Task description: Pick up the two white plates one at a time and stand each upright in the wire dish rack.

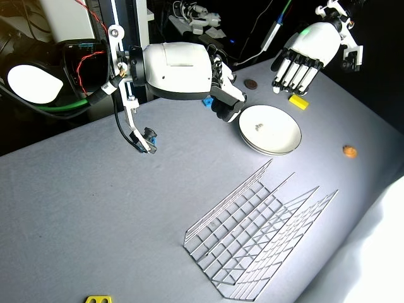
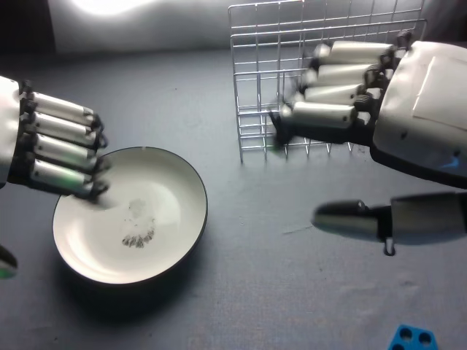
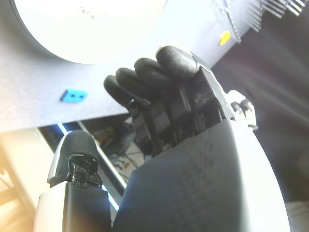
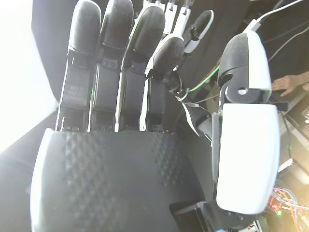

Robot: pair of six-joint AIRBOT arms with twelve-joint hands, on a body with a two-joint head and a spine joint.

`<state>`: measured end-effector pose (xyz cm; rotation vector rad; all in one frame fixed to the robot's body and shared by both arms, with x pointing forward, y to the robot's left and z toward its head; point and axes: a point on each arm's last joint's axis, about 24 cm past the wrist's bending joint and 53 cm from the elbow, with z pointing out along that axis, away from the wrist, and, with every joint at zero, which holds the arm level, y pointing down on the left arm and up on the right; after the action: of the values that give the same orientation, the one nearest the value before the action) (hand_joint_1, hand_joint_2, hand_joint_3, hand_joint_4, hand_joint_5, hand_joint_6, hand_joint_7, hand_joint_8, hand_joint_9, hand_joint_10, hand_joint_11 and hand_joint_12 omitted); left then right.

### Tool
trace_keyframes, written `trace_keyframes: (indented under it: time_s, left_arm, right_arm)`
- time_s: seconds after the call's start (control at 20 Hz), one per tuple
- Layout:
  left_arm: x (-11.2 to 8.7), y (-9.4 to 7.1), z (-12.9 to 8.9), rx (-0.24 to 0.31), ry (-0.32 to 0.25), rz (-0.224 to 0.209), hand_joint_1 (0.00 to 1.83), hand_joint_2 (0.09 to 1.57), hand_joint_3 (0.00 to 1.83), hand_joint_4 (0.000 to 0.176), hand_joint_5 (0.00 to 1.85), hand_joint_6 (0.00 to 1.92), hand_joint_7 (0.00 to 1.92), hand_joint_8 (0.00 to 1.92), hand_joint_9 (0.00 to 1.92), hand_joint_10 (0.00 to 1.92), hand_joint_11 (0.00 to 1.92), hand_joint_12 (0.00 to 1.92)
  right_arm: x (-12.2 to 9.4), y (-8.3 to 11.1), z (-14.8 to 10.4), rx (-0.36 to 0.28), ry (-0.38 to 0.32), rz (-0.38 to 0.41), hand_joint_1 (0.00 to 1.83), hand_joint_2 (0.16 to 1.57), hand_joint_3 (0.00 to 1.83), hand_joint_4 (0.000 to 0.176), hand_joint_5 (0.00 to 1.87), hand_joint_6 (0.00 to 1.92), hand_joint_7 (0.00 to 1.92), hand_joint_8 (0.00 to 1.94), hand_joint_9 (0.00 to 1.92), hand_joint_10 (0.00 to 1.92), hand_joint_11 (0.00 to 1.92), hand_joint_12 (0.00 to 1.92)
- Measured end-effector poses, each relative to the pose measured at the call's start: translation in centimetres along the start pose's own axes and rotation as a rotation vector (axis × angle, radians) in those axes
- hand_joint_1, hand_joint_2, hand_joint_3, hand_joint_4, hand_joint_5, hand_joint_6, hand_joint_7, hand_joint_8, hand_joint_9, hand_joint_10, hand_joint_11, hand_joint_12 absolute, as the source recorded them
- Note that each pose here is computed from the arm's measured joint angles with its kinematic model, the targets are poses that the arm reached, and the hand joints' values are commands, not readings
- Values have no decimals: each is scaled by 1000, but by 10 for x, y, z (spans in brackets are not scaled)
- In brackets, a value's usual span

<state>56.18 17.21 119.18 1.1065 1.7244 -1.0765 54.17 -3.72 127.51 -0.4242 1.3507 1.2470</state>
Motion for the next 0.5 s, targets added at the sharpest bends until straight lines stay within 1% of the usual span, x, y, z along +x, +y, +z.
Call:
trace_keyframes:
  time_s: [0.1,0.15,0.25,0.35,0.5]
  left_arm:
    - [-3,-2,3,9,-12,-20,0,1121,29,0,89,6,39,5,0,0,0,0]
    - [-2,-2,3,11,-9,-21,0,1123,27,0,69,1,19,0,0,0,0,0]
    - [-1,-2,3,10,-3,-23,0,1134,29,0,79,6,36,8,0,0,0,0]
    - [-1,-2,3,12,-5,-33,0,1147,32,0,94,11,46,11,6,2,0,0]
    - [1,0,0,8,-3,-70,0,1157,16,0,132,7,76,6,24,3,7,3]
  right_arm:
    - [-3,4,0,-14,-15,-1,0,1288,9,0,75,1,47,1,16,0,0,108]
    - [-3,4,0,-16,-13,-4,0,1303,3,0,115,0,77,0,38,1,0,153]
    - [-2,3,0,-14,-7,-5,0,1310,1,0,97,0,61,1,26,0,0,109]
    - [-2,4,0,-14,-8,-5,0,1298,0,0,93,0,57,0,21,0,0,131]
    - [-2,4,0,-14,-8,-9,0,1290,0,0,109,4,77,5,34,3,0,148]
